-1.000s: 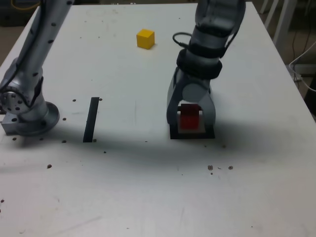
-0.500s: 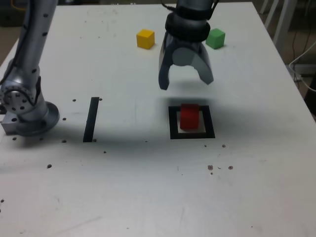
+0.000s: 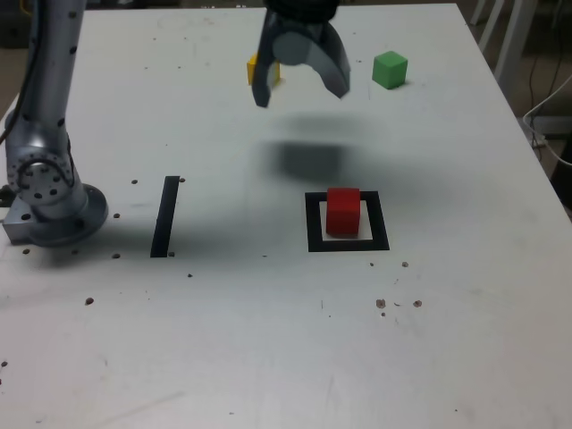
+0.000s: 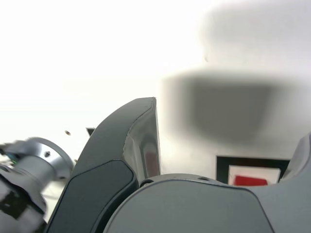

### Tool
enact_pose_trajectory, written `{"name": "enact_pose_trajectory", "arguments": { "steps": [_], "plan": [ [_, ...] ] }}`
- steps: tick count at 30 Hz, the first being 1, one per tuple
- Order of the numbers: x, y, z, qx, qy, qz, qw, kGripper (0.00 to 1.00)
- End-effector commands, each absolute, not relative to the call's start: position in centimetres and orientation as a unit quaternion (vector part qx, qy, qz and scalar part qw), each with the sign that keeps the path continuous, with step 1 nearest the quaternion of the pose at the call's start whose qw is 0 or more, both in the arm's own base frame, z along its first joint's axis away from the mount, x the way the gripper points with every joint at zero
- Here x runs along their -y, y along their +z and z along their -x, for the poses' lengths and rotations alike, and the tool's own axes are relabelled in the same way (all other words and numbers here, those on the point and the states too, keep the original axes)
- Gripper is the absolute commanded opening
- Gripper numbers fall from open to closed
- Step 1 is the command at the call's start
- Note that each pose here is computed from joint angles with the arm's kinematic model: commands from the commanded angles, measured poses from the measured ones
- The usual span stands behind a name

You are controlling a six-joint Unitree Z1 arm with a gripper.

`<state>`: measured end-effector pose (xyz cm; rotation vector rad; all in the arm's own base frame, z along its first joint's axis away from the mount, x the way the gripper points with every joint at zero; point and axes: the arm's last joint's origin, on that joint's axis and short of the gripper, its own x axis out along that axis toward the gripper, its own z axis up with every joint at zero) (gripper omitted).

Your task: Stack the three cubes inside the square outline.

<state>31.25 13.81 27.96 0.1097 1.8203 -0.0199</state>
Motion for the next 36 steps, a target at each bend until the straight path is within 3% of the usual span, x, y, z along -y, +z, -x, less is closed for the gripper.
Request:
{"name": "enact_pose_trajectory", "arguments": {
  "steps": [1,14,22,29,36],
  "plan": [
    [-15.0,28.5,-30.3,-0.789,-0.003,-0.05,0.613,0.99],
    [-20.1,29.4,-27.4,-0.797,-0.004,-0.091,0.597,0.99],
    [-22.6,29.8,-26.6,-0.792,-0.025,-0.118,0.599,0.99],
    [-25.5,28.4,-26.7,-0.798,-0.068,-0.125,0.586,0.99],
    [-27.8,27.1,-26.6,-0.802,-0.067,-0.113,0.583,0.99]
  ]
}}
